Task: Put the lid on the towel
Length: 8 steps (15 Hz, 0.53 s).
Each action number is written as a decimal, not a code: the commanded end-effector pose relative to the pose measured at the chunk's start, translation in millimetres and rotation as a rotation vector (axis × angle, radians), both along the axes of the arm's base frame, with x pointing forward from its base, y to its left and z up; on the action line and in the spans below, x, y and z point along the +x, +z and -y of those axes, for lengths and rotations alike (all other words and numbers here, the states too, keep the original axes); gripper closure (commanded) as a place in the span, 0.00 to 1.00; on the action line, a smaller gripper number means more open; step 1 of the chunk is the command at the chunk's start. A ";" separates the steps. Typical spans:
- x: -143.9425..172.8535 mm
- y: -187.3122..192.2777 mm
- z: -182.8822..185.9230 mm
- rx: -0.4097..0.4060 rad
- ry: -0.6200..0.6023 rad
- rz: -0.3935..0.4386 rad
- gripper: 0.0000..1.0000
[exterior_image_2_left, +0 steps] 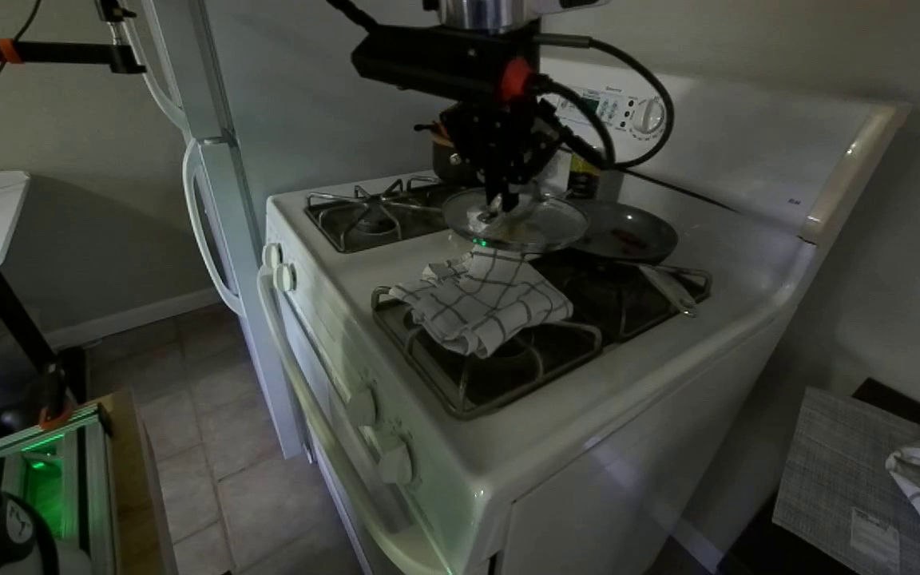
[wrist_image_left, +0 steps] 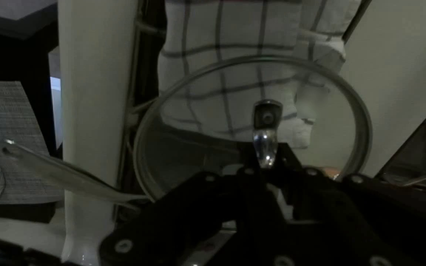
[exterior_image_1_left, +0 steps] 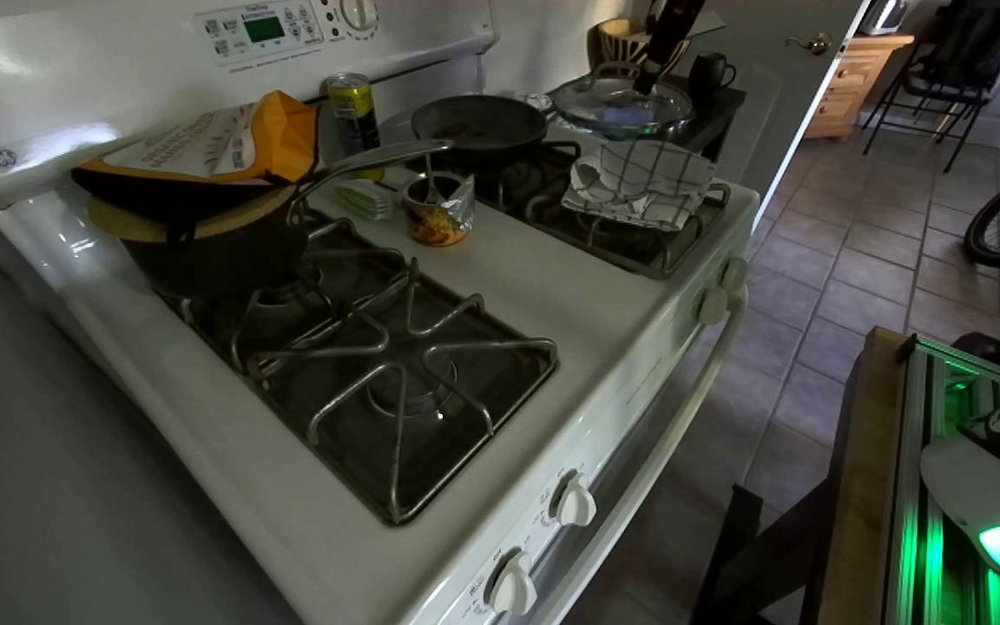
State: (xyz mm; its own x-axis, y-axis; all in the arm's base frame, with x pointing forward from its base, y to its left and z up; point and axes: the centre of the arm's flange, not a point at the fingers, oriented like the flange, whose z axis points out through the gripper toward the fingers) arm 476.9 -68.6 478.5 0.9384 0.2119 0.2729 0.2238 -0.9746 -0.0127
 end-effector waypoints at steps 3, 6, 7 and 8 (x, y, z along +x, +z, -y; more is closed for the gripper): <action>-55.8 -15.0 -11.4 0.032 -0.110 0.042 0.95; -51.8 -24.8 -12.7 0.022 -0.144 0.059 0.95; -49.8 -27.8 -13.9 0.018 -0.144 0.059 0.95; -46.3 -31.7 -15.1 0.011 -0.147 0.056 0.95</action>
State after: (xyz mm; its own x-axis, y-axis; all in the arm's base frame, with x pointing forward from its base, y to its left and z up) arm 431.1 -60.0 452.4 0.9473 0.0871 0.3083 0.1037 -0.9939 -0.0379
